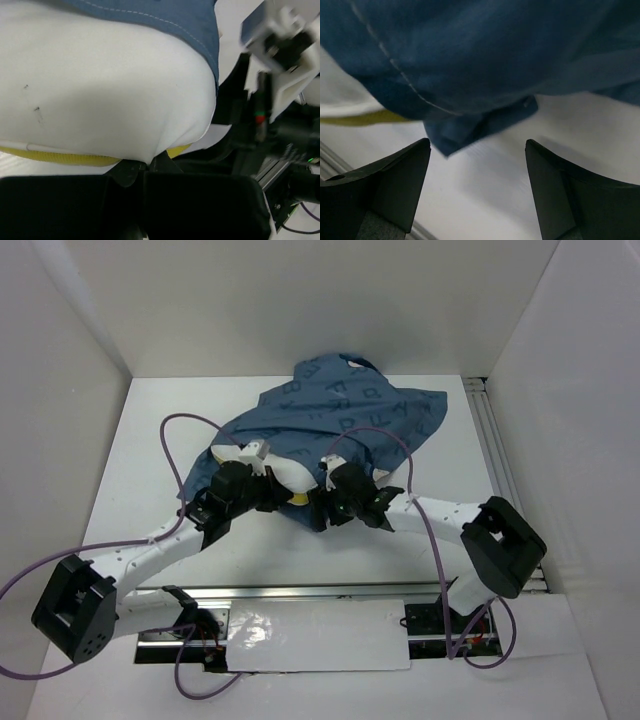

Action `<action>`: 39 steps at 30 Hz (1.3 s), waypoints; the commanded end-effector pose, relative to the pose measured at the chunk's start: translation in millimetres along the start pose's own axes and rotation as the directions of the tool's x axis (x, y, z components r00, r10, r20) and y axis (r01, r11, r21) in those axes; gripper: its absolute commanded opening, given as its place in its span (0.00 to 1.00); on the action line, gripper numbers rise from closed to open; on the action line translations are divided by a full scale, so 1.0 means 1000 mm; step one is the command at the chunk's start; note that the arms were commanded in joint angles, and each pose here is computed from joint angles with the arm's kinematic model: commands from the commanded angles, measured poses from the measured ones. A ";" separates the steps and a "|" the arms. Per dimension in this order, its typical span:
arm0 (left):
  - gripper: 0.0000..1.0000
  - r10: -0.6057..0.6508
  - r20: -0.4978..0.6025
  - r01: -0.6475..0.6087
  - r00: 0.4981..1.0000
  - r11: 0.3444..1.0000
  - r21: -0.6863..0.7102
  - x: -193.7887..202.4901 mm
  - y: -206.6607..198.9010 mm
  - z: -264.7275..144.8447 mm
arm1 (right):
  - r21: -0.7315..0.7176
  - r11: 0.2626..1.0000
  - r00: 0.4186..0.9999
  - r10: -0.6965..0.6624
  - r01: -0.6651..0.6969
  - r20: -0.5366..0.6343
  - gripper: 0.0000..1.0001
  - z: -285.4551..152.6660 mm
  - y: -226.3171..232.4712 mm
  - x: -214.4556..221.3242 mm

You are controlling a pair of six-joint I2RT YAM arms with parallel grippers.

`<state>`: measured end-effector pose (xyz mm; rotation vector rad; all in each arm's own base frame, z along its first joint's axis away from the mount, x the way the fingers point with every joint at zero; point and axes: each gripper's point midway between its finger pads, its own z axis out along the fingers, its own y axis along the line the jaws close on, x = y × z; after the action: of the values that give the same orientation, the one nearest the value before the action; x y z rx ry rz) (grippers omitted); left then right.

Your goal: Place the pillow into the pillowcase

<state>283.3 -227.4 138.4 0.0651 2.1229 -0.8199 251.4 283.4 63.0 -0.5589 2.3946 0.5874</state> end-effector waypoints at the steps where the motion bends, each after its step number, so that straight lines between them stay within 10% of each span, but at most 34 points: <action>1: 0.00 0.061 0.227 -0.075 0.972 0.996 0.054 -0.071 -0.034 -0.009 | -0.060 0.998 0.981 0.021 -0.009 0.193 0.83 0.011 0.023 -0.030; 12: 0.00 0.052 0.252 -0.072 0.966 0.995 0.071 -0.080 -0.040 -0.013 | -0.146 0.989 0.910 0.072 -0.013 0.407 0.77 0.012 0.035 -0.055; 14: 0.00 0.052 0.252 -0.072 0.966 0.995 0.071 -0.080 -0.041 -0.013 | -0.152 0.988 0.912 0.089 -0.030 0.401 0.31 0.018 0.034 -0.053; 17: 0.00 0.051 0.272 -0.073 0.961 0.995 0.072 -0.087 -0.043 -0.016 | -0.191 0.982 0.918 0.080 -0.004 0.388 0.00 0.013 0.048 -0.049; 34: 0.00 0.042 0.267 -0.071 0.963 0.993 0.097 -0.086 -0.047 -0.008 | -0.554 0.751 0.914 -0.163 0.359 0.371 0.00 -0.116 0.197 -0.018; 39: 0.16 0.019 0.109 -0.017 0.994 1.000 -0.020 -0.049 -0.021 -0.023 | -0.388 0.863 0.945 -0.272 0.323 0.181 0.56 -0.084 0.161 0.003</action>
<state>292.9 -228.0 170.9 0.0575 2.0578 -0.7986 129.2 387.0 188.2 -0.9546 1.8846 1.1196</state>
